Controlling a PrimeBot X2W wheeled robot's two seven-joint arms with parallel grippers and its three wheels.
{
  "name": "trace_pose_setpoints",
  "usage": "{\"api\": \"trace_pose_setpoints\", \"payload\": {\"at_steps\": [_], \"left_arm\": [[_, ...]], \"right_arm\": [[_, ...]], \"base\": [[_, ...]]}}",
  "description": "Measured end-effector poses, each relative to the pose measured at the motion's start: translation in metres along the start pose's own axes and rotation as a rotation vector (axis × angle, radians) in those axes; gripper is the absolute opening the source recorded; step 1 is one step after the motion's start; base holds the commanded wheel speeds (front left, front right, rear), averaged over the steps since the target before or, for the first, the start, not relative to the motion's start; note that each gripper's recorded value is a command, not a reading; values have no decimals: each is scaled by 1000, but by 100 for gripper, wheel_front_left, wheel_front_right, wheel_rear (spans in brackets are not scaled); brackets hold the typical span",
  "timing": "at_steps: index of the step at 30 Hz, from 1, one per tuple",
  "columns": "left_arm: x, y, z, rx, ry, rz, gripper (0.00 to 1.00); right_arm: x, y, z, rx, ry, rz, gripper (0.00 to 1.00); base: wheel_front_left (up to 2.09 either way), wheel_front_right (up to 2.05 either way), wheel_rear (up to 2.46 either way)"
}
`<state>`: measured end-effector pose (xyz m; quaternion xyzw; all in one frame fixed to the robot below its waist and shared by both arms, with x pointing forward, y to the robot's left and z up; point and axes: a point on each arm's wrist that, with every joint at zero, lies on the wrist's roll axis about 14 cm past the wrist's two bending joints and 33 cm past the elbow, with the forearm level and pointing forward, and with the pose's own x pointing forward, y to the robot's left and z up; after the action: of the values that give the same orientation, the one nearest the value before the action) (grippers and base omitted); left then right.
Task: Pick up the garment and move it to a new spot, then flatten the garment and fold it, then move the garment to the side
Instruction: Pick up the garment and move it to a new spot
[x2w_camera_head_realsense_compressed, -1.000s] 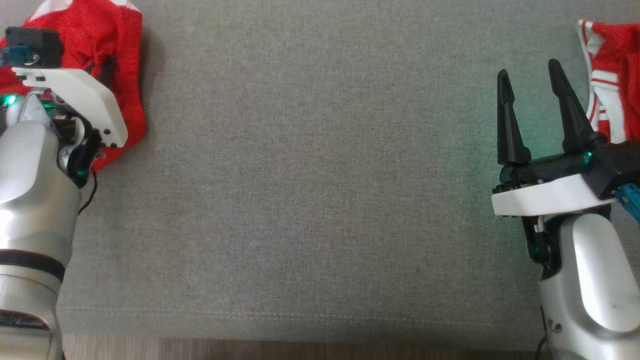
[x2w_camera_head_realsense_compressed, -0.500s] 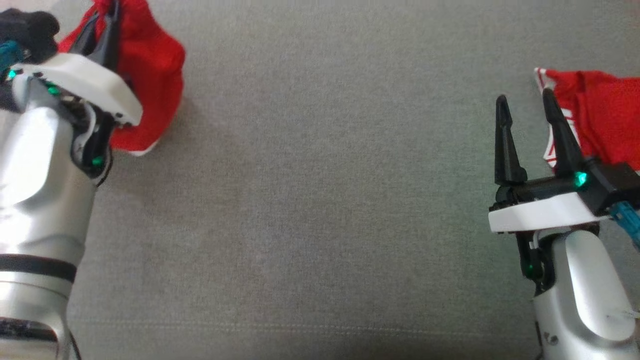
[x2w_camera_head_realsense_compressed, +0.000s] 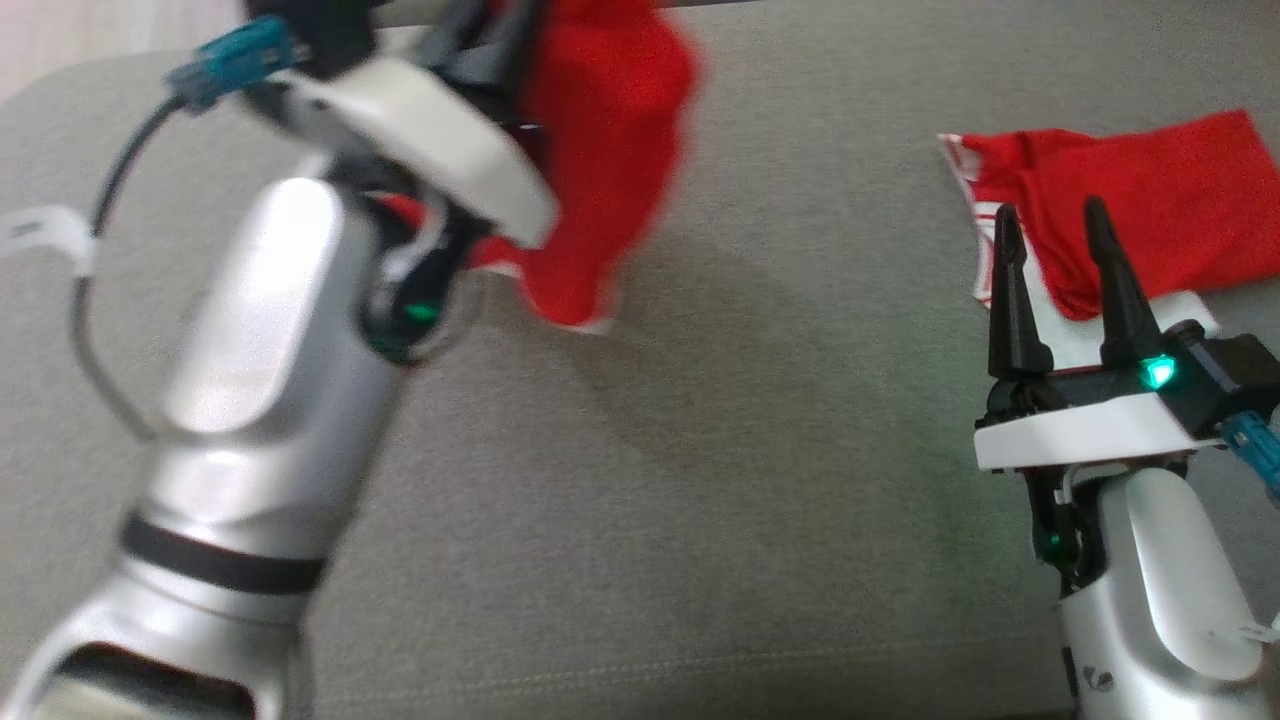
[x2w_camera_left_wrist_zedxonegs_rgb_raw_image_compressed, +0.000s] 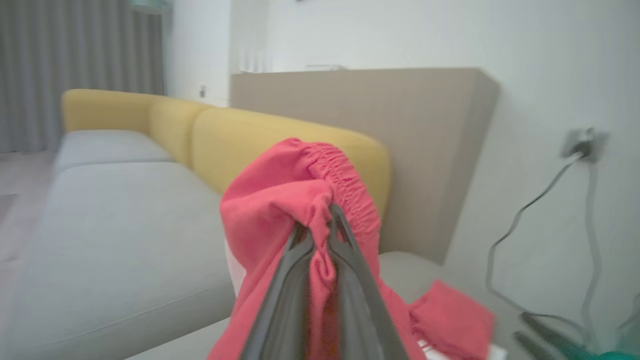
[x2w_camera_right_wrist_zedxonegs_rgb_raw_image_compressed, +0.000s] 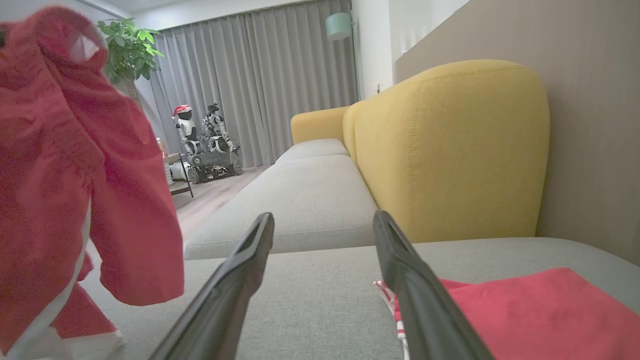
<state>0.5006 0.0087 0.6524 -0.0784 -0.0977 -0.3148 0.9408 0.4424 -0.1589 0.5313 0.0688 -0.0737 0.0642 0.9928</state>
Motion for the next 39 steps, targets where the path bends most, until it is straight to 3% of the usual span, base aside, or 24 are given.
{"api": "trace_pose_setpoints", "payload": {"at_steps": [5, 9, 11, 14, 18, 24, 25, 26, 39], "left_arm": [[22, -70, 33, -265, -122, -163, 0], [25, -75, 32, -404, -140, -175, 0], [24, -62, 10, -474, -99, -123, 0], [10, -19, -48, -482, 25, 25, 0], [-35, 63, -121, -353, 211, 257, 0], [-76, 117, -165, -303, 300, 438, 0], [-81, 124, -168, -300, 305, 459, 44], [-84, 129, -170, -295, 304, 476, 100], [-113, 171, -139, -173, 253, 585, 100]], "right_arm": [[-7, -18, 8, -6, -15, -51, 100], [-11, -30, 7, -9, -12, -83, 100], [-11, -32, 4, -11, -5, -91, 100], [-10, -35, 0, -9, 3, -97, 100], [-6, -32, -10, -5, 23, -87, 100], [12, -14, -19, -6, 35, -25, 100], [14, -11, -22, -4, 40, -15, 100], [15, -8, -25, -1, 47, -8, 100], [18, 14, -35, 3, 81, 50, 100]], "base": [[0, 0, 0], [0, 0, 0], [0, 0, 0], [0, 0, 0], [0, 0, 0], [0, 0, 0], [0, 0, 0], [0, 0, 0], [0, 0, 0]]}}
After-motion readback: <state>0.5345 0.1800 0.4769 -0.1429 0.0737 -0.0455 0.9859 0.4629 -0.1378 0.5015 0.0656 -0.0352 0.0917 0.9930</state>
